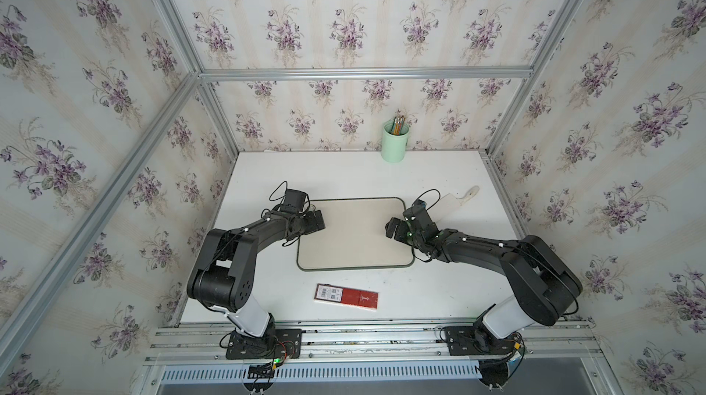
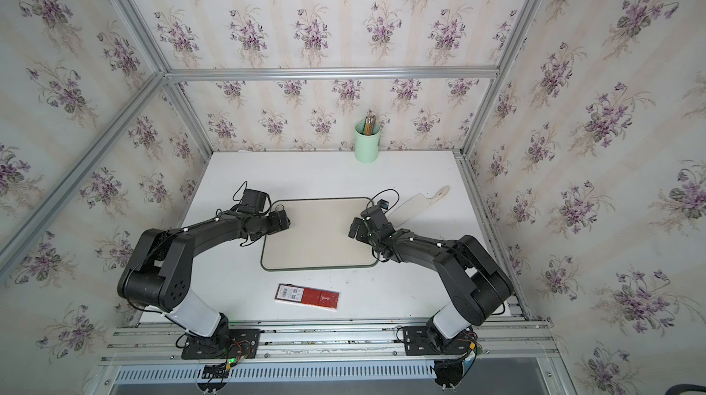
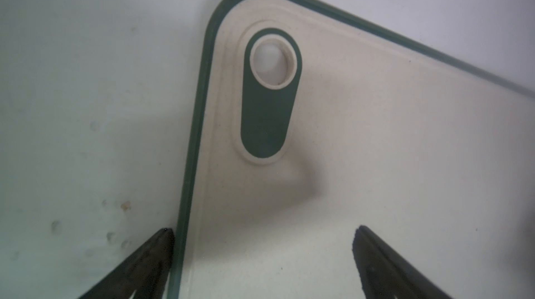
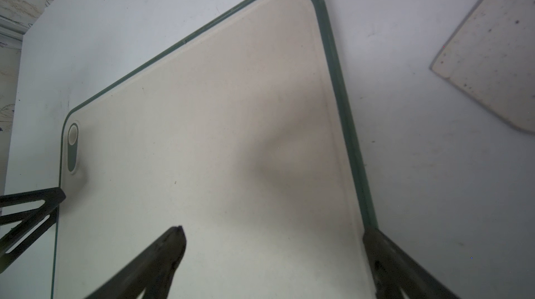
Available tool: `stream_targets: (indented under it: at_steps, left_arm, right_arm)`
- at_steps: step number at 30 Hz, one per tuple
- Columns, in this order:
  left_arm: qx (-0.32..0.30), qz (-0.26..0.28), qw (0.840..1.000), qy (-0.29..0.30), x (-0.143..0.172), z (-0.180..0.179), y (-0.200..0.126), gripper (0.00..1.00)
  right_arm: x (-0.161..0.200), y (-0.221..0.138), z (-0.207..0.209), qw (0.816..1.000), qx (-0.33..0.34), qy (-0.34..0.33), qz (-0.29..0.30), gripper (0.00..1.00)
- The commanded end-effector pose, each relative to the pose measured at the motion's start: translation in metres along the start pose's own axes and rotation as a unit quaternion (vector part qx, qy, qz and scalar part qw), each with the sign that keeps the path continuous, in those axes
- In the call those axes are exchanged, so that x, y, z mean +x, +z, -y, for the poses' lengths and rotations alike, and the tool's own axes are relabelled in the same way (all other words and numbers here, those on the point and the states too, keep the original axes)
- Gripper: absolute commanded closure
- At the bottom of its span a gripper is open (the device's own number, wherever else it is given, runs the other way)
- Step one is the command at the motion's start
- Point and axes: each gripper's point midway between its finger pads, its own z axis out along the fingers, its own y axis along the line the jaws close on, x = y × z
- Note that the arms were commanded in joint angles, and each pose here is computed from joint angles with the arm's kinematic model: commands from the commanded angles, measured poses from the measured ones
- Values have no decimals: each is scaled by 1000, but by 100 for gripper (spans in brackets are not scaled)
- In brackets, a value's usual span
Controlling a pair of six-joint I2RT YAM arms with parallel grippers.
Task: Align the knife with the edge of the cutting board
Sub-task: Adjust the work surface at the center of the board.
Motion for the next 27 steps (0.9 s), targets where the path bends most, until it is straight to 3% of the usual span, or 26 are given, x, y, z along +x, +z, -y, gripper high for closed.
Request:
stream_targets:
  at_steps: [1, 11, 19, 27]
  left_arm:
    - [19, -55, 998, -6, 23, 4, 8, 1]
    - [22, -59, 998, -2, 20, 6, 16, 1]
    - [17, -52, 998, -6, 23, -1, 4, 1]
    - [26, -60, 998, -9, 35, -3, 2, 1]
  right_arm:
    - [10, 2, 5, 1000, 2, 13, -24, 0]
    - [-11, -13, 11, 999, -17, 36, 19, 0]
    - [-36, -20, 19, 999, -7, 31, 35, 0]
    - [-35, -10, 27, 999, 6, 38, 21, 0]
